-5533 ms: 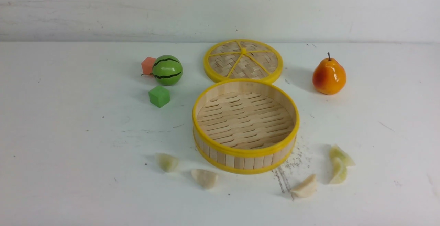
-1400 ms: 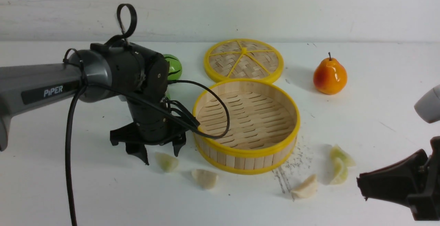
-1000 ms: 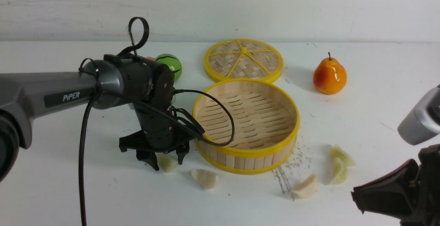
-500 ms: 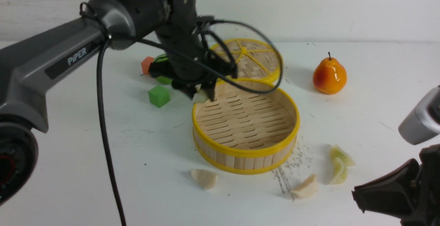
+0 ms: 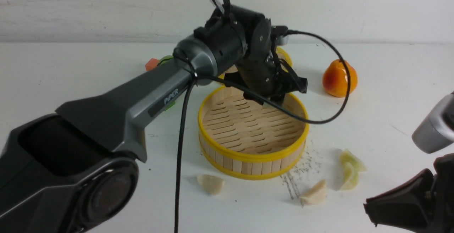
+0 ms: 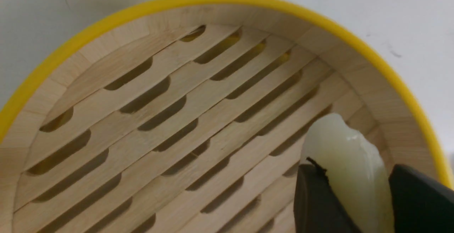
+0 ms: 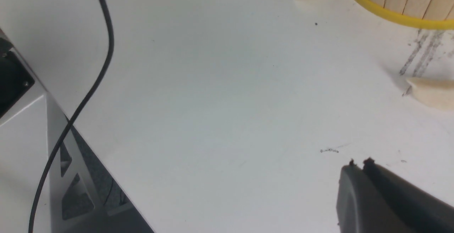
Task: Put the dumplings into the steamer on the white table.
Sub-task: 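Place the dumpling into the bamboo steamer basket with the left gripper, then reach for and grasp a dumpling on the table with the left gripper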
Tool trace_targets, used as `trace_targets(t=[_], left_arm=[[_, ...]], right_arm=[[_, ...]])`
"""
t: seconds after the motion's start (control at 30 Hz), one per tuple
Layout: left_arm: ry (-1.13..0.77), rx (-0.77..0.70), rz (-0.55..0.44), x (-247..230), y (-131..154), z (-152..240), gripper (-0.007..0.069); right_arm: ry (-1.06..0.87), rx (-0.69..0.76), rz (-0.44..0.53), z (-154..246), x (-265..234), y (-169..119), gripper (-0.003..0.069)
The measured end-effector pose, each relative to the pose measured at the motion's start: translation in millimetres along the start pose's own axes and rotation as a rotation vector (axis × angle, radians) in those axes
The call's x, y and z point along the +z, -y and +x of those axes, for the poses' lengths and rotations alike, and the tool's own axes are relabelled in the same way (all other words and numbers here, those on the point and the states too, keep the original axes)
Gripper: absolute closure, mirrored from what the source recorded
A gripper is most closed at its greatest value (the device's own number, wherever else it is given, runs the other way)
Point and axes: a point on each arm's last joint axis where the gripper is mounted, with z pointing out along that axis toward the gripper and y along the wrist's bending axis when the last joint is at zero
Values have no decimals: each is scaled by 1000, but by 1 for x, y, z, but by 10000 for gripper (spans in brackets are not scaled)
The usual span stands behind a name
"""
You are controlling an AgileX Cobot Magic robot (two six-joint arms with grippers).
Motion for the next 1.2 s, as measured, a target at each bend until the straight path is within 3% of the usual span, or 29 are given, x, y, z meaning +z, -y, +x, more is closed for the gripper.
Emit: trace_targets(t=[0.27,0.53,0.7,0.93,1.2], left_arm=[[15,7,-7,36,-5,8,377],[16,14,-17,21,-3,2,116],[-11,37,-35,-44,3,-15,53],[85,126,-25,-149,9,-31,57],[-58,188,-82,-184,-9,15,91]], right_arm=[[4,4,-5,0,0,0,629],[8,9,-10,-1,0,-1,618],[24,18,-14,-2,0,-1,616],[37,25,-17,-3,0,-2,606],[78,-38,-4,2,-19,-15,596]])
